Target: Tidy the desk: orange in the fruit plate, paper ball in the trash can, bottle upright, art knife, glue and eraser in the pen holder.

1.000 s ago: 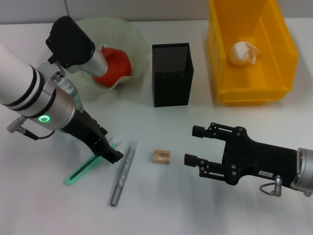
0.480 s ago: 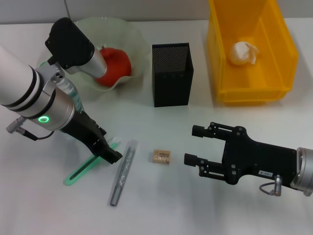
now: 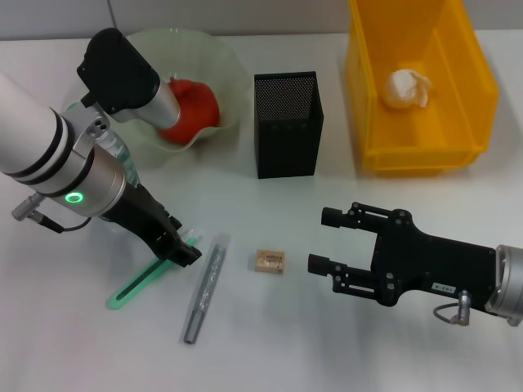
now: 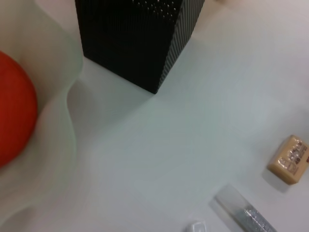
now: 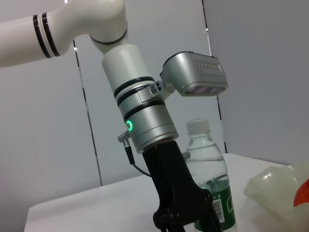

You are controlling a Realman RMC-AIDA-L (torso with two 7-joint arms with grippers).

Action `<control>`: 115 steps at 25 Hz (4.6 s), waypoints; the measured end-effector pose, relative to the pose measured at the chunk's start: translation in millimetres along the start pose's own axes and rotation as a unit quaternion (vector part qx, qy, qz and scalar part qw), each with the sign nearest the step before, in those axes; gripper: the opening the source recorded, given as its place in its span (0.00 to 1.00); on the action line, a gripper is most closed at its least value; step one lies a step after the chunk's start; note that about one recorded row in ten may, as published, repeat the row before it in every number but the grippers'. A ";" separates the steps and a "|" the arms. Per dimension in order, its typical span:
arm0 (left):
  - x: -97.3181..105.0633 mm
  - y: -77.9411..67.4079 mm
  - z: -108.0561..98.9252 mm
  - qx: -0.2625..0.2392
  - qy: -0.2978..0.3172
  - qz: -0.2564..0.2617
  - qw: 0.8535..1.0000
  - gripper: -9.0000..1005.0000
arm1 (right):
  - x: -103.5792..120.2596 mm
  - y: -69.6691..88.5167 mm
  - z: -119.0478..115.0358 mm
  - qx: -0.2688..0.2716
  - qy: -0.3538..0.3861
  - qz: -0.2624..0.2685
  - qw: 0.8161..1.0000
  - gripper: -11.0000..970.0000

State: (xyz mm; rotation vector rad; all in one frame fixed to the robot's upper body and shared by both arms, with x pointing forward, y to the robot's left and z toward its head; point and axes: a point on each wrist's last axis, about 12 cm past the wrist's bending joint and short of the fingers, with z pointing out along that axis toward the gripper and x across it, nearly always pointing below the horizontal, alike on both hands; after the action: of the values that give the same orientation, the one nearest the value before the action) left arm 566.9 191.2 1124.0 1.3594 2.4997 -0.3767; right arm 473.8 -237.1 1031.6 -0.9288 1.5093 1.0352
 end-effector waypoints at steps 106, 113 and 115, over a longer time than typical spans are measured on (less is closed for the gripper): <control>-6.5 -15.7 -33.6 -0.016 -0.080 0.046 0.996 0.19 | -4.6 -8.2 -1.5 0.025 -0.012 0.001 1.000 0.71; -19.4 -15.4 -56.9 0.006 -0.195 0.059 0.979 0.19 | -4.1 -8.0 -1.9 0.028 -0.014 0.002 1.000 0.71; -27.5 -16.7 -59.8 0.017 -0.240 0.068 0.968 0.19 | -3.2 -7.4 -2.0 0.028 -0.013 0.004 0.999 0.71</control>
State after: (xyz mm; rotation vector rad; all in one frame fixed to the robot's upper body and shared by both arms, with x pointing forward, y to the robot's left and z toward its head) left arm 560.5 182.2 1191.0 1.2597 2.0023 -0.6346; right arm 480.6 -241.3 1033.9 -0.8665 1.5136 1.0020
